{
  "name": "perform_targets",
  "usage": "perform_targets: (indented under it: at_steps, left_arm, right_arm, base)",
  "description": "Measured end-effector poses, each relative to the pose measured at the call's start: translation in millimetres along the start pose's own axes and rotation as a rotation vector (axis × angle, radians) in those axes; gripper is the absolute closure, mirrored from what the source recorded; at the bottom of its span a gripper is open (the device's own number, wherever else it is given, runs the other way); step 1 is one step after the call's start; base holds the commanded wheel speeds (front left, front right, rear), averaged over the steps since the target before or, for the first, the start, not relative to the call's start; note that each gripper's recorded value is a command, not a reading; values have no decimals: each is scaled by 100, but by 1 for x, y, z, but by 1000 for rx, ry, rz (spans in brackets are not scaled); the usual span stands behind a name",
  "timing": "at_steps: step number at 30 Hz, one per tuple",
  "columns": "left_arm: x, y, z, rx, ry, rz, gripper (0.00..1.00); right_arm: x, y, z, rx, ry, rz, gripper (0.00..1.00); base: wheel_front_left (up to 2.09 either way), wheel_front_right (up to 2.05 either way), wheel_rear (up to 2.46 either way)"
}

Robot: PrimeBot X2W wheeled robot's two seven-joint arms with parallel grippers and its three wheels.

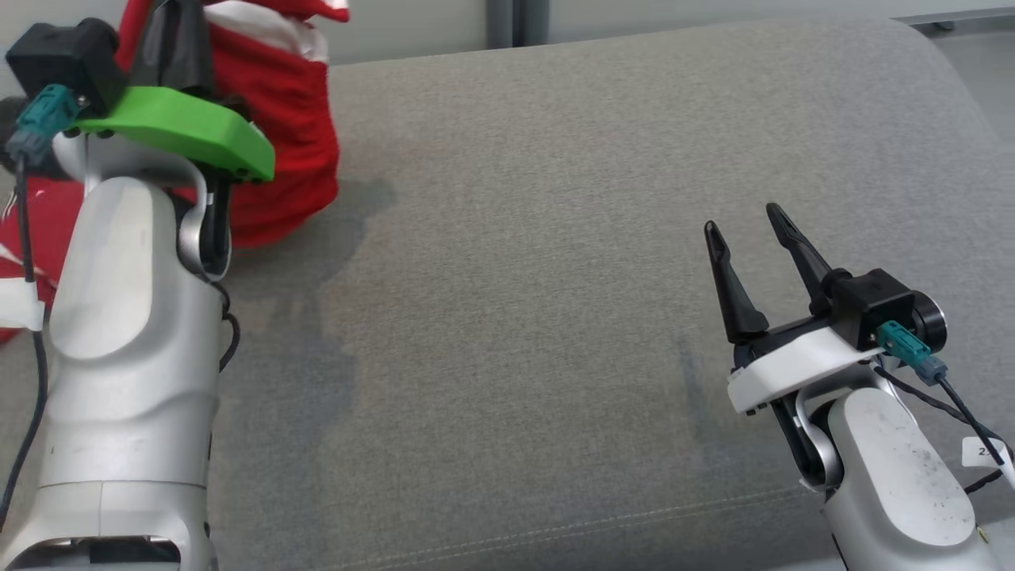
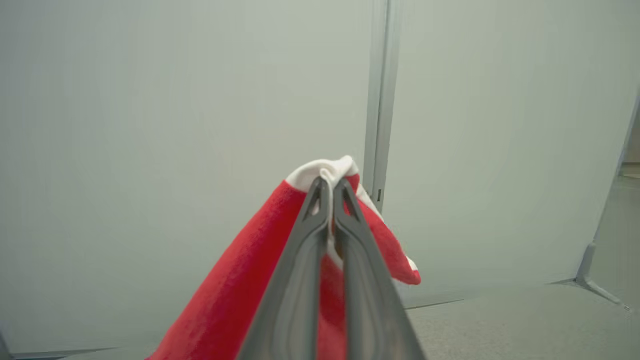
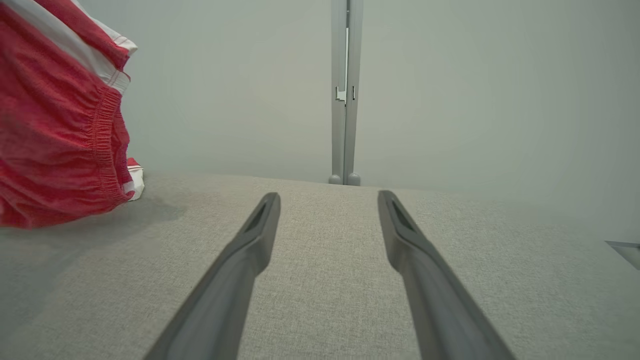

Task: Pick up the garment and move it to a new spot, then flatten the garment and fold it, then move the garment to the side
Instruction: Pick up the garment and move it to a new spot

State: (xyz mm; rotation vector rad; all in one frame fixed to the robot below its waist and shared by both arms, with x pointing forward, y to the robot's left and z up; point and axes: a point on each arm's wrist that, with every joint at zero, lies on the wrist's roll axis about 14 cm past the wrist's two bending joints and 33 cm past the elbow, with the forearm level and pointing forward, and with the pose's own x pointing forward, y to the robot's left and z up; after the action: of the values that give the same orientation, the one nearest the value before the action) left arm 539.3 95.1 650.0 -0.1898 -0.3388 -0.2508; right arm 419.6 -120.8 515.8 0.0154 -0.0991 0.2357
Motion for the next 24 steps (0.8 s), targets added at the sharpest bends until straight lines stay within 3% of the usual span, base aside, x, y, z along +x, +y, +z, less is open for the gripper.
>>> perform_targets:
  at_steps: [17, 20, 24]
  left_arm:
    - [-2, -216, 23, -259, -52, -538, 100]
    - [-2, -237, 20, -275, -40, -566, 100]
    - [3, -237, -15, -225, 39, -519, 100]
  right_arm:
    - [-55, -51, 15, -34, -10, -179, 0]
    - [-63, -59, 15, -35, -4, -208, 0]
    - [-69, -73, 15, -33, -2, -258, 0]
  base:
    - [0, 0, 0]
    - [0, 0, 0]
    - [0, 0, 0]
